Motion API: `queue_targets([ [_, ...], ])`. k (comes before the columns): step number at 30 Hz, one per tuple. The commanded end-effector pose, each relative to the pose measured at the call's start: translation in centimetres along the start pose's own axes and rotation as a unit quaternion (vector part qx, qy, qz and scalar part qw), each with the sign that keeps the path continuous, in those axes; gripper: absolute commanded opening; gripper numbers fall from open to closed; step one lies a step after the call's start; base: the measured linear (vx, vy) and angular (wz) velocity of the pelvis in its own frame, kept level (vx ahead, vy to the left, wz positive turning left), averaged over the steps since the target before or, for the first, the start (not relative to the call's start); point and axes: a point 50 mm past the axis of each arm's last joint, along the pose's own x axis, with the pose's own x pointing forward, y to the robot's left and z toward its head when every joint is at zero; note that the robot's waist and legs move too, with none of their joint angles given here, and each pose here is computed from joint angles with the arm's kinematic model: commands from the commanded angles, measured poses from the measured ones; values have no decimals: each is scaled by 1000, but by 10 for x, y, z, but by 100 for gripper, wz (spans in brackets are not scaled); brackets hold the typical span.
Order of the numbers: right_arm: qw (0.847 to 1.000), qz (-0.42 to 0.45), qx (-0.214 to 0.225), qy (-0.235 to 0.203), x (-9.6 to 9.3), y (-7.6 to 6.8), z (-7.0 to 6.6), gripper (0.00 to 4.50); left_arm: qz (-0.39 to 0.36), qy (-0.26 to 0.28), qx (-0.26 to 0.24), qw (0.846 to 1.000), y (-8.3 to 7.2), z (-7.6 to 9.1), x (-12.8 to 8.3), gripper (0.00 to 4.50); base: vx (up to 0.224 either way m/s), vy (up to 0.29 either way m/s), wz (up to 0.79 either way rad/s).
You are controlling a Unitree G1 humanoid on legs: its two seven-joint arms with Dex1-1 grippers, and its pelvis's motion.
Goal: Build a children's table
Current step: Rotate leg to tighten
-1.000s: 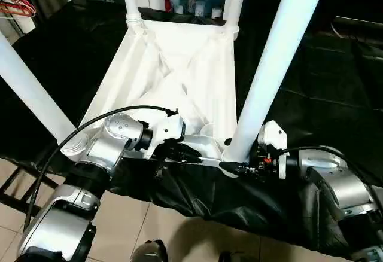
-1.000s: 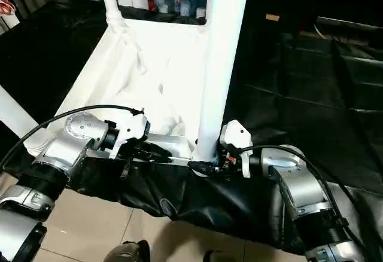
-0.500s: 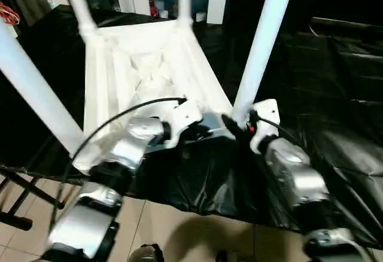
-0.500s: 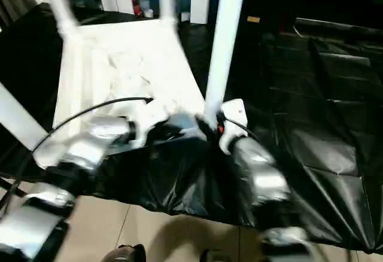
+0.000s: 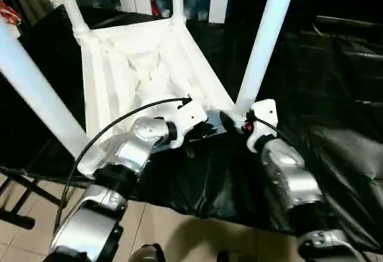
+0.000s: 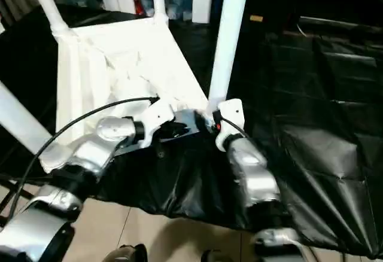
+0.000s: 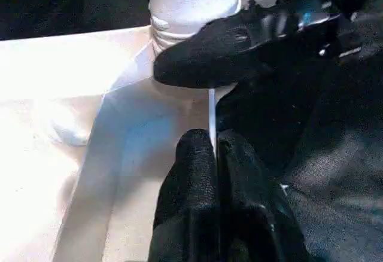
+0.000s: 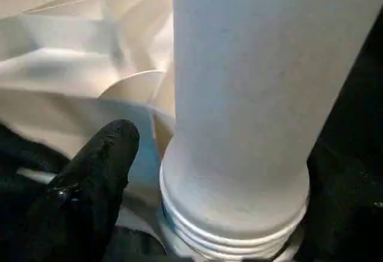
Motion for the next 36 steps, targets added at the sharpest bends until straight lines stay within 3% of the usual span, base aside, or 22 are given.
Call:
queue_targets([
  [1, 990, 133, -8, 37, -3, 22, -13, 411, -96, -18, 14, 995, -22, -3, 5, 0, 0, 0, 0],
  [11, 957, 278, -55, 62, -34, 4, -5, 411, -164, -12, 18, 986, -13, -12, -27, 0, 0, 0, 0],
  [17, 929, 353, -71, 83, -45, 6, -5, 361, -207, -2, 20, 978, -10, -15, -41, 0, 0, 0, 0],
  [23, 918, 379, -77, 88, -46, 8, -4, 313, -225, 7, 15, 974, -10, -18, -49, 0, 0, 0, 0],
  [27, 917, 383, -76, 88, -45, 9, -4, 277, -227, 11, 15, 974, -10, -20, -51, 0, 0, 0, 0],
  [32, 920, 378, -61, 78, -44, 13, -5, 269, -208, 8, 13, 978, -9, -20, -48, 0, 0, 0, 0],
  [34, 943, 327, -37, 60, -37, 17, -9, 268, -173, 2, 7, 985, -7, -17, -37, 0, 0, 0, 0],
  [36, 949, 308, -29, 55, -35, 19, -11, 267, -166, 0, 4, 986, -8, -15, -34, 0, 0, 0, 0],
])
